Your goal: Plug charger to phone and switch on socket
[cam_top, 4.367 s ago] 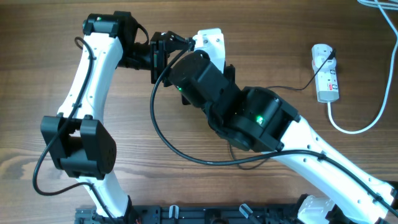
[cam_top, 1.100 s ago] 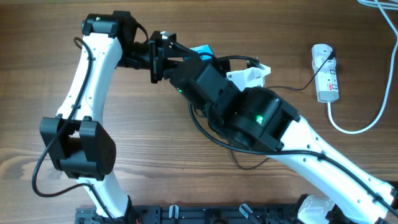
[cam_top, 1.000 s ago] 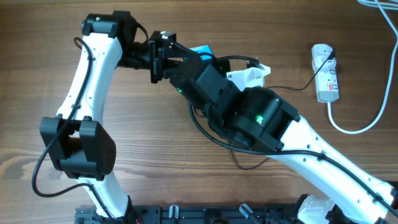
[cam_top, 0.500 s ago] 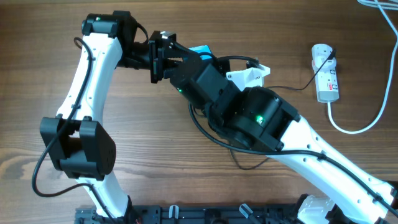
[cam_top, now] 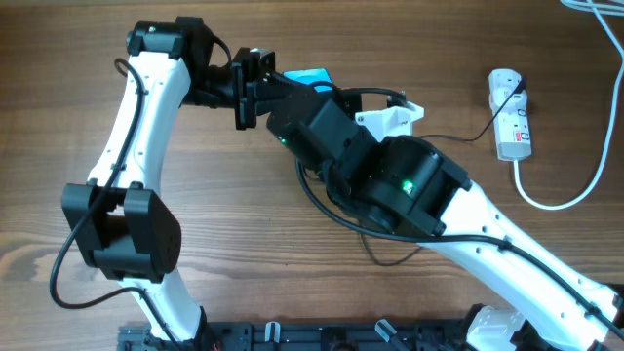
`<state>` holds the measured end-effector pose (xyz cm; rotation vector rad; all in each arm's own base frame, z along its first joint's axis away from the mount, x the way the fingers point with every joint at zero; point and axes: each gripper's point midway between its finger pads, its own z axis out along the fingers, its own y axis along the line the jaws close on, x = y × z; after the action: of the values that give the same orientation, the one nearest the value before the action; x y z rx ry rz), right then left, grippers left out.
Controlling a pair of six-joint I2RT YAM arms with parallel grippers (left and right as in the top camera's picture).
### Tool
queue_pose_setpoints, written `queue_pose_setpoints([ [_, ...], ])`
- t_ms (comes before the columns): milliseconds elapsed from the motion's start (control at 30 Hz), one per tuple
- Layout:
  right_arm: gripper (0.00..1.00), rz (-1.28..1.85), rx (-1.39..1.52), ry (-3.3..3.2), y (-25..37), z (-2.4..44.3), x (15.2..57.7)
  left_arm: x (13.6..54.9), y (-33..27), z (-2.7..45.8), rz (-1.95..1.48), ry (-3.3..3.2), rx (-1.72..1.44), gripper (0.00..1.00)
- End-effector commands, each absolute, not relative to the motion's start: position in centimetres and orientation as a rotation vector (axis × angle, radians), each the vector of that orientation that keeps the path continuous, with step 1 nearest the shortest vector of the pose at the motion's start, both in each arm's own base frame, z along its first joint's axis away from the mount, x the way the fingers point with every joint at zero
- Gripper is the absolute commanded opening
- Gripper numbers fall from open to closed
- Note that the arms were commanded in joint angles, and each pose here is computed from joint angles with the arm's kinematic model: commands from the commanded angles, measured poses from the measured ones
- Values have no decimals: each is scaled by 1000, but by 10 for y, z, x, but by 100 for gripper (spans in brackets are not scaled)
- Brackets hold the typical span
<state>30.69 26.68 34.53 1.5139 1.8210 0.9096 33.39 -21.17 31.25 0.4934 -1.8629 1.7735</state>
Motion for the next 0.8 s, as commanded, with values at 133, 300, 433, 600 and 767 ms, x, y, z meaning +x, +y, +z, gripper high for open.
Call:
queue_pose_setpoints([
  [133, 51, 810, 1318, 1886, 263, 351, 309, 327, -213, 326, 1810, -1879, 444, 4],
  [300, 93, 681, 1076, 1880, 236, 379, 306, 335, -209, 319, 1836, -1965, 396, 4],
  [433, 100, 594, 989, 1845, 194, 405, 302, 341, -198, 306, 1790, -2047, 440, 4],
  [600, 100, 381, 824, 1964, 130, 407, 300, 350, -182, 285, 1706, -2190, 484, 4],
  [767, 100, 158, 576, 2283, 92, 364, 294, 368, -162, 247, 1522, -2492, 489, 4],
])
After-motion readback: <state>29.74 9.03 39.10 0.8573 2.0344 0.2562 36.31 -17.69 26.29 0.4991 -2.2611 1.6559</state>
